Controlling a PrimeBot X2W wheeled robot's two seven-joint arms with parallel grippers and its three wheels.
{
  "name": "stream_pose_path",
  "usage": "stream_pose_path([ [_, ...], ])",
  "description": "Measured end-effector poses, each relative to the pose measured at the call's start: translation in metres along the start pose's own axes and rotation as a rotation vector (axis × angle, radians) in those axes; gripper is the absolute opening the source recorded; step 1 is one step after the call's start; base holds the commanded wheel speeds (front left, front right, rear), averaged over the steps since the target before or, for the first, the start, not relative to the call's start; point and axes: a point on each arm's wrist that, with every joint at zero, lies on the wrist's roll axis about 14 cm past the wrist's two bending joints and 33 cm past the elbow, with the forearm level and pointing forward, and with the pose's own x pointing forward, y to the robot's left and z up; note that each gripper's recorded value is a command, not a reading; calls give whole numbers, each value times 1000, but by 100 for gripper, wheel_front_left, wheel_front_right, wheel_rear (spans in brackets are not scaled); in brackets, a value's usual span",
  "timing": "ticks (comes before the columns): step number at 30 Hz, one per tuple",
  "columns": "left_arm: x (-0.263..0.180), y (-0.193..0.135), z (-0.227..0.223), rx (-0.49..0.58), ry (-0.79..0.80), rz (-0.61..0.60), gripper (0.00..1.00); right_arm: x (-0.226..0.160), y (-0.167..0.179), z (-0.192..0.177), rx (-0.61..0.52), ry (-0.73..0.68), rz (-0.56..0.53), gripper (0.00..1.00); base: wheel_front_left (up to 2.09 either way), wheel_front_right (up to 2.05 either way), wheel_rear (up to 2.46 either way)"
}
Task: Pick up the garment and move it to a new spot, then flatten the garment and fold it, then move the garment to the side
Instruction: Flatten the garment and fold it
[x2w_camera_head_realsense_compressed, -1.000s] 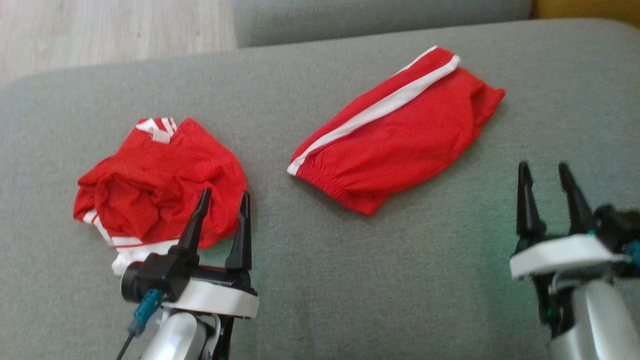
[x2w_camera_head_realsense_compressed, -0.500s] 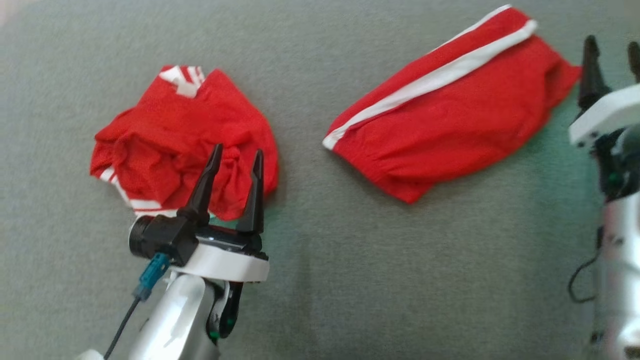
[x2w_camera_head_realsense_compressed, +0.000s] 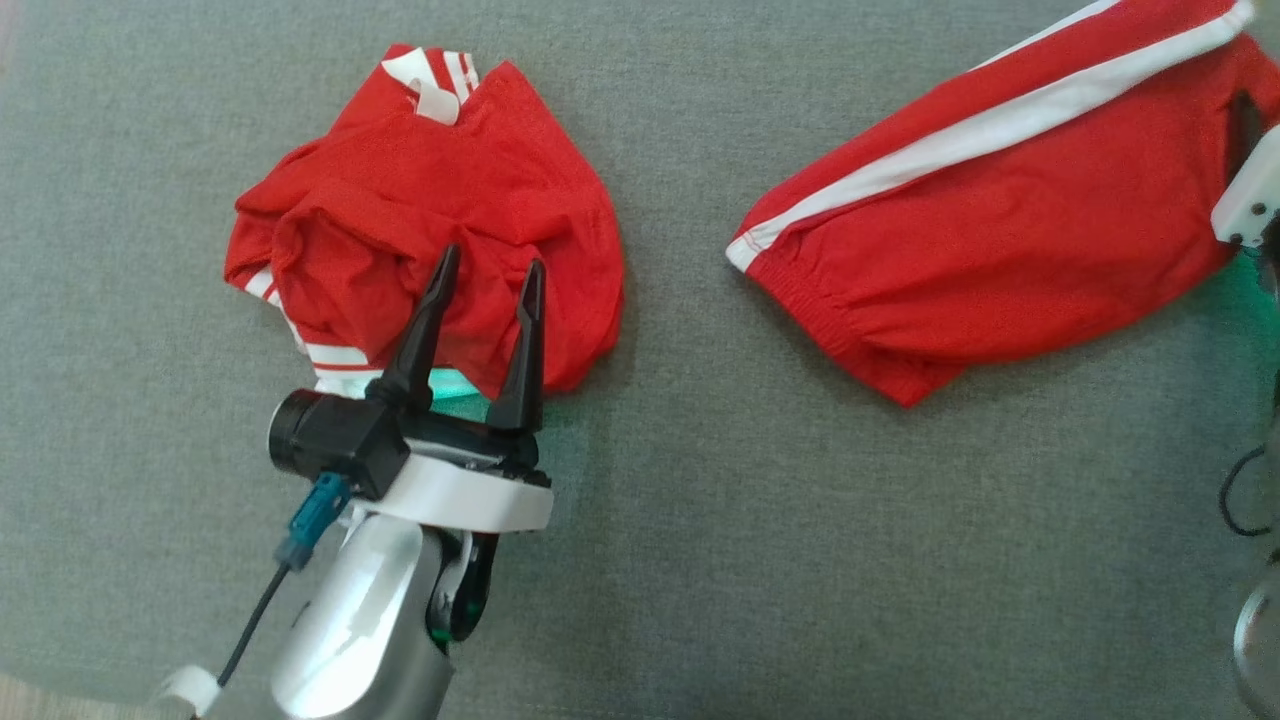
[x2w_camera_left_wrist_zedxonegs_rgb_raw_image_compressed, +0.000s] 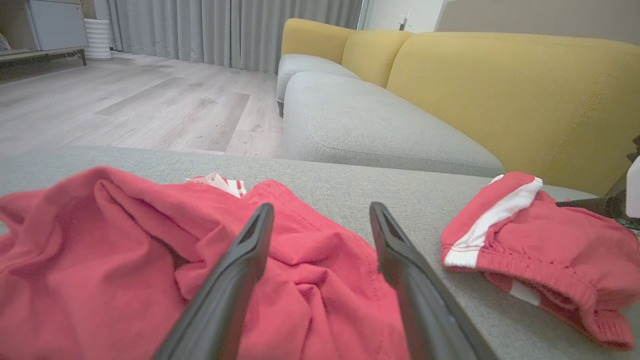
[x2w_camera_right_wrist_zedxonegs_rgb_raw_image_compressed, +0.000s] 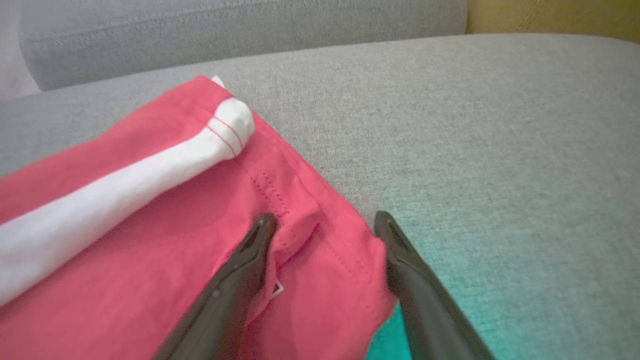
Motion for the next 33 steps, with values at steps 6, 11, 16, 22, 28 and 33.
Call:
stream_pose_path([
  [6, 6, -3, -1, -2, -2, -12, 100, 9, -2, -3, -38, 54, -9, 100, 0, 0, 0],
  [11, 11, -8, 4, -6, -17, -27, 100, 8, 2, -4, -41, 75, 6, 0, 0, 0, 0],
  [16, 14, -14, 8, -5, -31, -45, 100, 1, 1, 2, -10, 9, 20, 0, 0, 0, 0],
  [22, 15, -24, 19, -3, -61, -73, 100, -19, -30, 10, 63, -97, -24, 0, 0, 0, 0],
  [28, 14, -37, 30, -5, -89, -102, 100, -48, -87, -1, 136, -140, -134, 0, 0, 0, 0],
  [33, 5, -42, 31, -9, -88, -110, 100, -71, -119, -16, 195, -160, -205, 0, 0, 0, 0],
])
